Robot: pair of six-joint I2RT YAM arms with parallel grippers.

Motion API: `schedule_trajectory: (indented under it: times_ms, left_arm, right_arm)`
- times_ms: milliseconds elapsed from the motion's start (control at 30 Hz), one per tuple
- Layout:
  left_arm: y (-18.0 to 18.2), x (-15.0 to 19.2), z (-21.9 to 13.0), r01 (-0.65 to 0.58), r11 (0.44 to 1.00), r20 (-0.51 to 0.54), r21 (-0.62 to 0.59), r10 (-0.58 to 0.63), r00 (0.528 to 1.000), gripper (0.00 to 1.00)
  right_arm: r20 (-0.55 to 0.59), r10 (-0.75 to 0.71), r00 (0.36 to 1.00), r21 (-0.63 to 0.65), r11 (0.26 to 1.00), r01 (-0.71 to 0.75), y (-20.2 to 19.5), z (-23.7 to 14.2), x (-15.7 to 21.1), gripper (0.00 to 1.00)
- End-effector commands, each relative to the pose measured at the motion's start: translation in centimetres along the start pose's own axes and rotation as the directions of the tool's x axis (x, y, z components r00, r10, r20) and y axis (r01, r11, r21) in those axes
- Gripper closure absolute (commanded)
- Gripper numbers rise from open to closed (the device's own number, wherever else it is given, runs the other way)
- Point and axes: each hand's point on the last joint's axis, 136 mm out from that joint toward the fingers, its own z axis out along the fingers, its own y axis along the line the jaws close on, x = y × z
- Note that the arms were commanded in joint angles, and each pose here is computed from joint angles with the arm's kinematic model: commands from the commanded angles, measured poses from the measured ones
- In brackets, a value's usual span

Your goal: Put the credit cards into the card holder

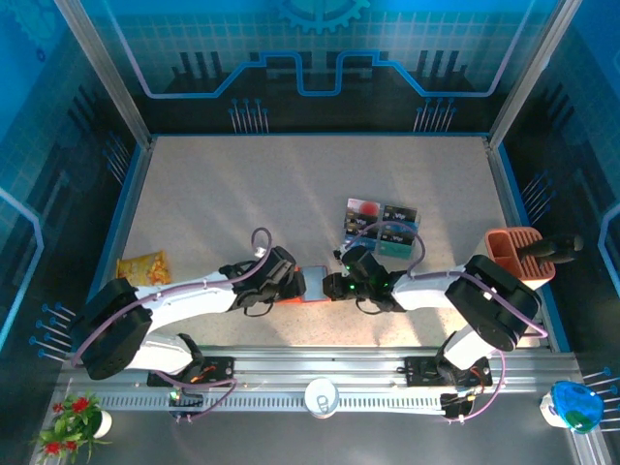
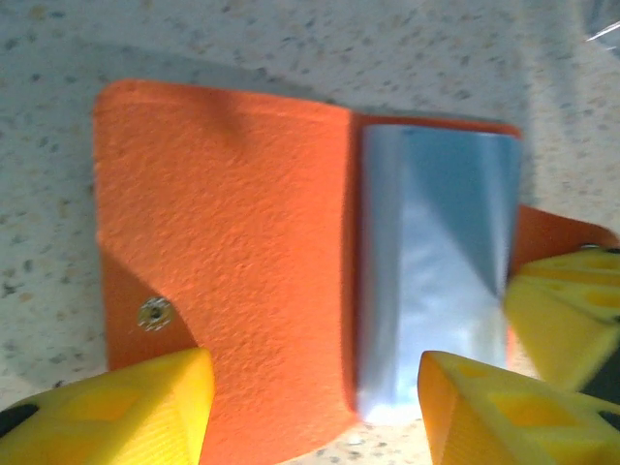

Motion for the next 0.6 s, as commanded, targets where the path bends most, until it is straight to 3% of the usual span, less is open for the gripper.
schedule_trajectory:
  times_ms: [0, 300, 567]
  left_arm:
    - [0.5, -0.5, -0.1, -0.032, 0.999, 0.051, -0.008, 0.033, 0.998, 0.41]
    - [1.4, -0.4, 0.9, -0.115, 0.991, 0.043, -0.069, 0.118, 0.992, 0.42]
    - [1.4, -0.5, 0.9, -0.126, 0.99, 0.048, -0.067, 0.129, 0.991, 0.42]
  right_arm:
    - [-0.001, 0.021, 1.0, -0.01, 1.0, -0.021, 0.4, -0.6, 0.2, 0.84]
    - [0.025, -0.011, 1.0, -0.023, 1.0, 0.011, 2.4, -1.5, -2.0, 0.84]
    - [-0.012, -0.021, 1.0, -0.008, 1.0, 0.021, 2.6, 0.2, -2.2, 0.84]
